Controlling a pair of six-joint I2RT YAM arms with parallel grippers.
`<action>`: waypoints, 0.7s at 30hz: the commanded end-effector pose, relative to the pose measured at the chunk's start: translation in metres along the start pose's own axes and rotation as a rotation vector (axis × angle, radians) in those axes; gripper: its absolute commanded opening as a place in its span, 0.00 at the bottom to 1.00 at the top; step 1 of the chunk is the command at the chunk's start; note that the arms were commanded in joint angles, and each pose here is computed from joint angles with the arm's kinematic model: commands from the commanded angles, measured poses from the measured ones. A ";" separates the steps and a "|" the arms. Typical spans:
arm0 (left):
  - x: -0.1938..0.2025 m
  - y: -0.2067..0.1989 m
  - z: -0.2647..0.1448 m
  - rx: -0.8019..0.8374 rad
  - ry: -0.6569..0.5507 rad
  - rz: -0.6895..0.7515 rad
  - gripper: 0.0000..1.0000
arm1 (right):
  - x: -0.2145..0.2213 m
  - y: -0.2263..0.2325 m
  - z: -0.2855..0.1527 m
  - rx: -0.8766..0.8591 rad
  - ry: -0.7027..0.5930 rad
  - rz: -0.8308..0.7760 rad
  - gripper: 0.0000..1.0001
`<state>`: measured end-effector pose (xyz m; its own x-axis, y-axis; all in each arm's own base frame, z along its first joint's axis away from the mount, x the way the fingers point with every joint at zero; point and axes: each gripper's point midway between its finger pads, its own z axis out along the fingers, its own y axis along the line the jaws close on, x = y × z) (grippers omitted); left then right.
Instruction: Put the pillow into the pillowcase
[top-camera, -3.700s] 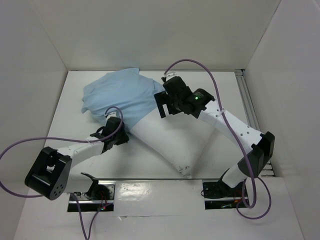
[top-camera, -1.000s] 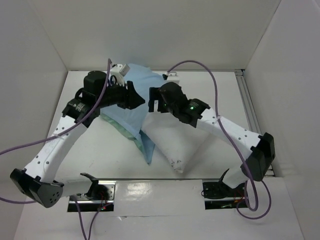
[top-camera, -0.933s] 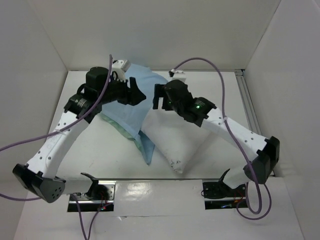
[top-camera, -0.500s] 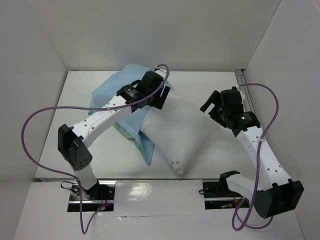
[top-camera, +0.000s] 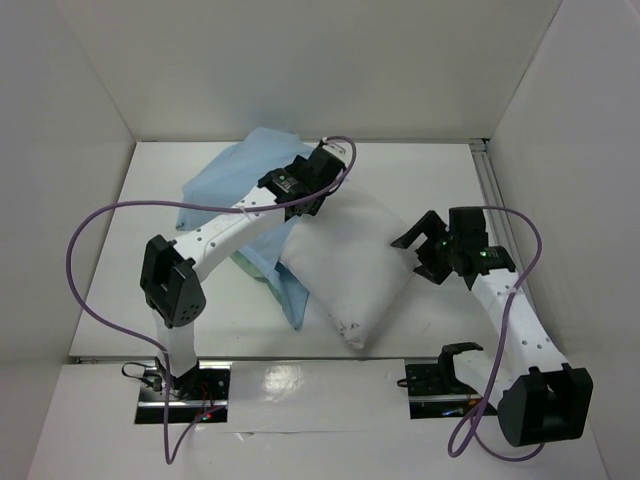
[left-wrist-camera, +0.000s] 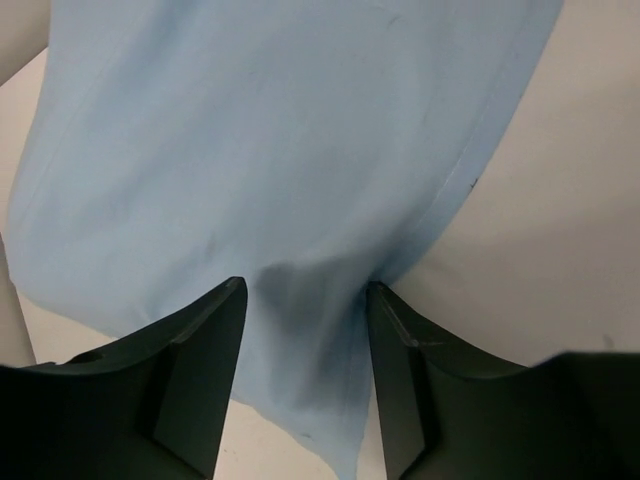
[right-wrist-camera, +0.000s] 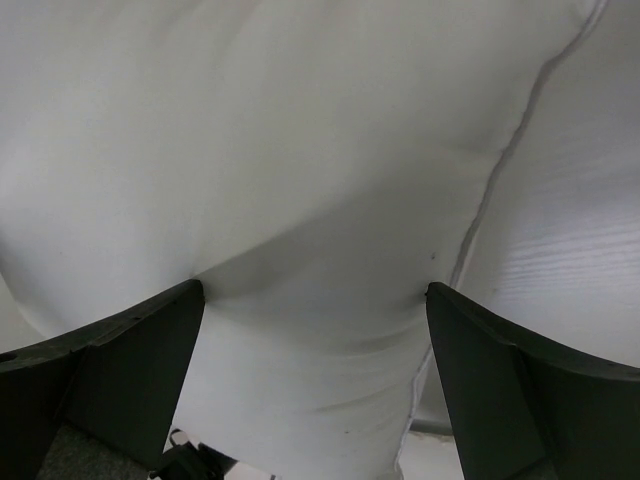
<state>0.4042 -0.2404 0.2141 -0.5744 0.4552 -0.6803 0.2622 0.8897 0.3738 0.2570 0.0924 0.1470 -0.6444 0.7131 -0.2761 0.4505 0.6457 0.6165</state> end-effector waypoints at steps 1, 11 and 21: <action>-0.018 0.024 -0.009 -0.097 -0.038 -0.013 0.62 | 0.003 0.010 0.003 -0.065 0.020 0.003 0.99; -0.019 -0.016 -0.034 0.208 -0.040 -0.028 0.76 | 0.008 -0.001 0.012 -0.042 0.040 -0.018 0.99; 0.014 -0.009 -0.015 0.090 0.073 -0.048 0.78 | 0.006 -0.002 0.012 -0.030 0.038 -0.025 0.99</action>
<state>0.3798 -0.2631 0.2117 -0.6096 0.4416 -0.6583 0.4043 0.8875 0.2210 0.2587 0.0985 0.1363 -0.6653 0.7012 -0.2564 0.4304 0.6408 0.6357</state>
